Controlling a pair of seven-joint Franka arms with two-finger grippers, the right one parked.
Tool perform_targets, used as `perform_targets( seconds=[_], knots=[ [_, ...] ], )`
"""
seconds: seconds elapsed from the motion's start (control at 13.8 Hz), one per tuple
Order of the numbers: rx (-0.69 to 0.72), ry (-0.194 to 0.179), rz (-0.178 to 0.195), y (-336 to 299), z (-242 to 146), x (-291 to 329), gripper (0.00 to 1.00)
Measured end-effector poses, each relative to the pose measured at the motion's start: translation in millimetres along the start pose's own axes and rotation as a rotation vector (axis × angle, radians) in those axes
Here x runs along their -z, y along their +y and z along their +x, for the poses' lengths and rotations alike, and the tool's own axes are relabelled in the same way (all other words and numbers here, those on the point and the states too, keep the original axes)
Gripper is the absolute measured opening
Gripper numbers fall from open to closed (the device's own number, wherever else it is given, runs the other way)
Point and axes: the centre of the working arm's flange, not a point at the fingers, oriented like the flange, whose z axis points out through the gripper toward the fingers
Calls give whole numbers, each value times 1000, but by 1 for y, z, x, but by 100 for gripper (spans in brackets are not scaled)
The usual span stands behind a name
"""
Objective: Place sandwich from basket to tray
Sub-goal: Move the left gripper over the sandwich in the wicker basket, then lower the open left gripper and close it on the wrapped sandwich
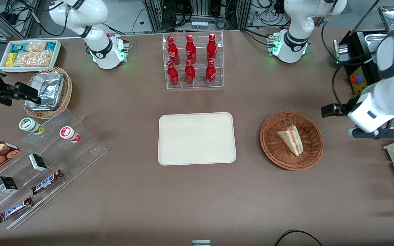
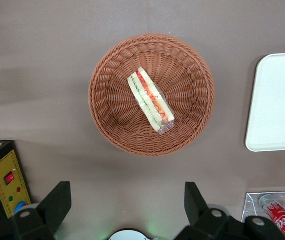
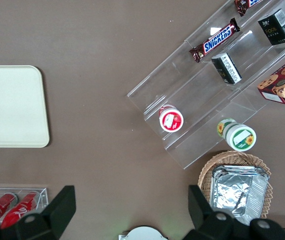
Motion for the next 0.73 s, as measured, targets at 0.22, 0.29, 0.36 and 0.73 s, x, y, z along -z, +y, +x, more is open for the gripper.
perform_targets(
  seconds=[0.22,0.29,0.36,0.73],
  knots=[
    [-1,-6,2,5,21,-47,100],
    [2,0,3,8,25,-64,100],
    [19,4,4,13,27,-80,100],
    [131,53,7,45,25,-144,100]
  ],
)
